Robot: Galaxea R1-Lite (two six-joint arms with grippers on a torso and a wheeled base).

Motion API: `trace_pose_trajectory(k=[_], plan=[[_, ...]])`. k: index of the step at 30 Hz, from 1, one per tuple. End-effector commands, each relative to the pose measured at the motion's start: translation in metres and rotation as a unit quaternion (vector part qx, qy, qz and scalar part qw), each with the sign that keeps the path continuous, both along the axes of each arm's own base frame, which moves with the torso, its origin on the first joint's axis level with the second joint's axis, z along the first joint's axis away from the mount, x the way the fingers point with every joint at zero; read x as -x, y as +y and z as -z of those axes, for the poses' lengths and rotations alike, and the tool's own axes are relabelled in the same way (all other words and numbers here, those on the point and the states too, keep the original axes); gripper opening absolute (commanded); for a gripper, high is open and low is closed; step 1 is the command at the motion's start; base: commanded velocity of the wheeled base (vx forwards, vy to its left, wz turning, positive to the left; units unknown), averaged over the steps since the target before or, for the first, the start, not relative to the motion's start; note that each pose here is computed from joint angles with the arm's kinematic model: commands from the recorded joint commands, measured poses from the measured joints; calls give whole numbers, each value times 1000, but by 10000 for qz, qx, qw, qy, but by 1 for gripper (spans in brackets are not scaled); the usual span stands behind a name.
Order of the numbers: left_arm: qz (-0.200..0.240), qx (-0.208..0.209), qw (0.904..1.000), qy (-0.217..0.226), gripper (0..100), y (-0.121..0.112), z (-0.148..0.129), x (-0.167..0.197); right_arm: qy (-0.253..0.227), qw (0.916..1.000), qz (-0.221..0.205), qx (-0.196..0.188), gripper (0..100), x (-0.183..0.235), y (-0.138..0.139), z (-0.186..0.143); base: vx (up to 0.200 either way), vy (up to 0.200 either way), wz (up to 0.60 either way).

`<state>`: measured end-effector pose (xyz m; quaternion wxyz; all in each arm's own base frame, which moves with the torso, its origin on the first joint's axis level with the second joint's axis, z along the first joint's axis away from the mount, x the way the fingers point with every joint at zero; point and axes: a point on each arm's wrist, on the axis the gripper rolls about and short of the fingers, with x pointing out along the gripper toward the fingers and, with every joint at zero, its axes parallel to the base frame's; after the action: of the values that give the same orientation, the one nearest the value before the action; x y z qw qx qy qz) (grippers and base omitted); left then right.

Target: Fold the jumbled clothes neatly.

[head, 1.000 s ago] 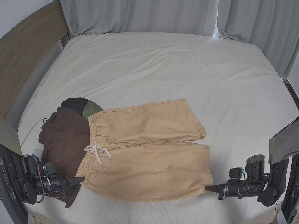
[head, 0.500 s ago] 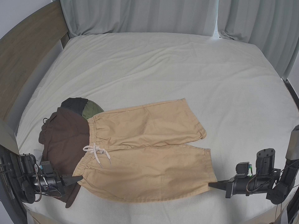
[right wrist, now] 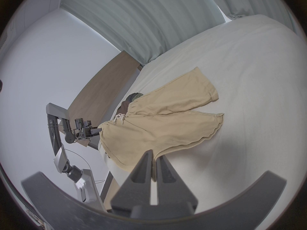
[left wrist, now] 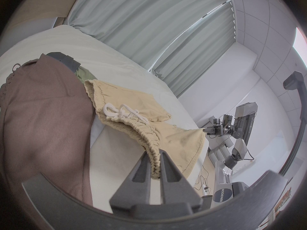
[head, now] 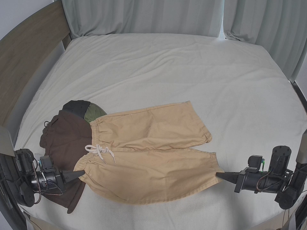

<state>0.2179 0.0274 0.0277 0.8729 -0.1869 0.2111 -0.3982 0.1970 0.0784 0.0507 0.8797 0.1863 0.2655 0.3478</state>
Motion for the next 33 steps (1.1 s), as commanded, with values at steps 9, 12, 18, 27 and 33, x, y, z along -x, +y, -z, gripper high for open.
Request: trace_pose_trajectory(k=[9, 12, 18, 27, 33], plan=[[-314, 66, 9995, 57, 0, -11, -12, -13, -182, 9995, 211, -137, 0, -13, -4, -6, 0, 0, 0], [-493, 135, 9986, 146, 0, -13, -14, -19, -198, 9993, 246, -222, 0, -16, -4, -8, 0, 0, 0], [-914, 215, 9953, 246, 0, -21, -18, -33, -400, 9981, 330, -342, 0, -27, -4, -15, 0, 0, 0], [-935, 328, 9948, 219, 0, -34, -24, -41, -731, 9931, 516, -754, 0, -52, -2, -32, 0, 0, 0], [-962, 334, 9948, 85, 0, -34, -27, -47, -921, 9907, 569, -823, 0, -63, -3, -38, 0, 0, 0]])
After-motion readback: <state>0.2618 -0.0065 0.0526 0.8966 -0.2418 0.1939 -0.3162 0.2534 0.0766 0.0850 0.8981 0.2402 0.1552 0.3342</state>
